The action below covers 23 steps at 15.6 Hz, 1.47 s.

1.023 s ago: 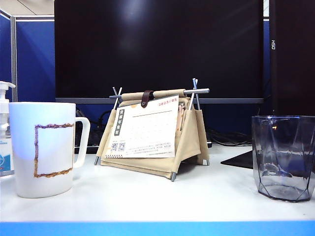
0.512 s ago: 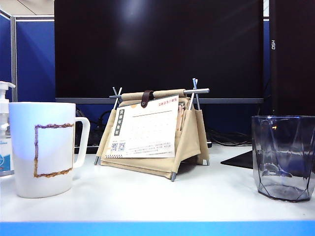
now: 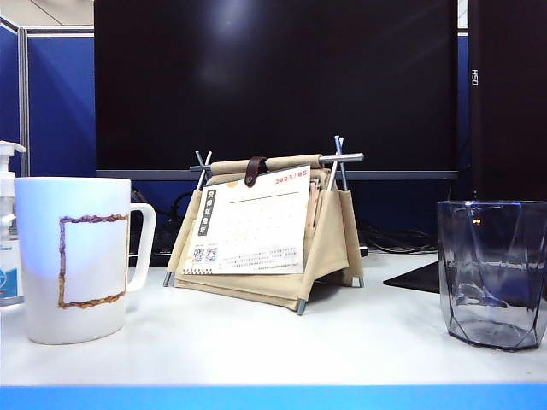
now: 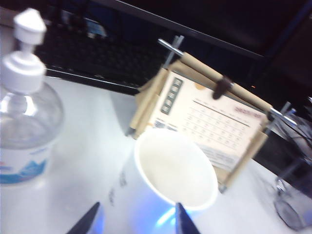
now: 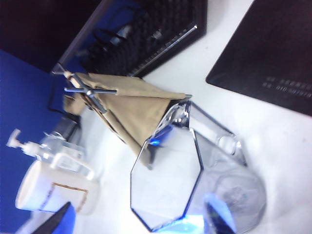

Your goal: Swap the positions of the transparent plastic cup and the white ceramic cup.

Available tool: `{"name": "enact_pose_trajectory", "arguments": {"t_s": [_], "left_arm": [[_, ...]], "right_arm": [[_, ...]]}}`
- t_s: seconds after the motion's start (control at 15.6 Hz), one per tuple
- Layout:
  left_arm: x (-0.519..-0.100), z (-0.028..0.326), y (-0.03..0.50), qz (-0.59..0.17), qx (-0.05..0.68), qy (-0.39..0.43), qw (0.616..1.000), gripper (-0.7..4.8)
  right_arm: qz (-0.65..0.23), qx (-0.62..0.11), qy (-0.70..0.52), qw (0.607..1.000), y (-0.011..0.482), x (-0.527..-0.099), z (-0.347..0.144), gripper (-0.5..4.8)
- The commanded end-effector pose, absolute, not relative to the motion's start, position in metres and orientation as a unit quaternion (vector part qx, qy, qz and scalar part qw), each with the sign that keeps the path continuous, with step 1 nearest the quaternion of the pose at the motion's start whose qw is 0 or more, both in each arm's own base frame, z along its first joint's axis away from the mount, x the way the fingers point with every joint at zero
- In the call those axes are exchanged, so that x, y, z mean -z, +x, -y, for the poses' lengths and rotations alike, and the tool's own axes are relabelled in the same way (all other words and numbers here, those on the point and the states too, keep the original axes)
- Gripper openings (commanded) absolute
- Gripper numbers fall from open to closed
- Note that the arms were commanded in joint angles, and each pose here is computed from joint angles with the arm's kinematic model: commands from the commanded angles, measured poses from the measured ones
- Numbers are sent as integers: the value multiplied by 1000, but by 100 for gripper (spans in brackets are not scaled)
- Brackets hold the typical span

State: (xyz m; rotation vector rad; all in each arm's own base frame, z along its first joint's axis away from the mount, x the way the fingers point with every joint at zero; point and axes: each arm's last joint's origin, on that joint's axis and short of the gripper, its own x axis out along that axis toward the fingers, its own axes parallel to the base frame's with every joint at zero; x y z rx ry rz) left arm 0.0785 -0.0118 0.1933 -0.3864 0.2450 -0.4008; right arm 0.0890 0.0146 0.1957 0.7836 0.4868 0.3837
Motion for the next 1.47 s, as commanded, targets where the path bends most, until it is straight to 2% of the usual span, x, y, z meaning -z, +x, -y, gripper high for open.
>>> {"name": "enact_pose_trajectory", "arguments": {"t_s": [0.06, 0.19, 0.51, 0.9, 1.09, 1.47], "left_arm": [[-213, 10, 73, -84, 166, -171, 968, 197], [-220, 9, 71, -99, 147, -170, 969, 196], [-219, 11, 99, -208, 145, -189, 949, 197], [-234, 48, 121, -236, 196, -123, 944, 196], [-227, 67, 125, -252, 184, -73, 947, 196], [-224, 70, 133, -247, 160, -51, 954, 196]], "right_arm": [[-226, -198, 309, 902, 98, -220, -15, 338], [-232, -196, 297, 905, 106, -232, -15, 338], [-205, -204, 242, 926, 110, -254, -14, 337], [-219, -193, 211, 933, 111, -260, -13, 337], [-233, -197, 207, 930, 116, -257, -14, 337], [-332, -198, 232, 893, 133, -237, -15, 337]]}}
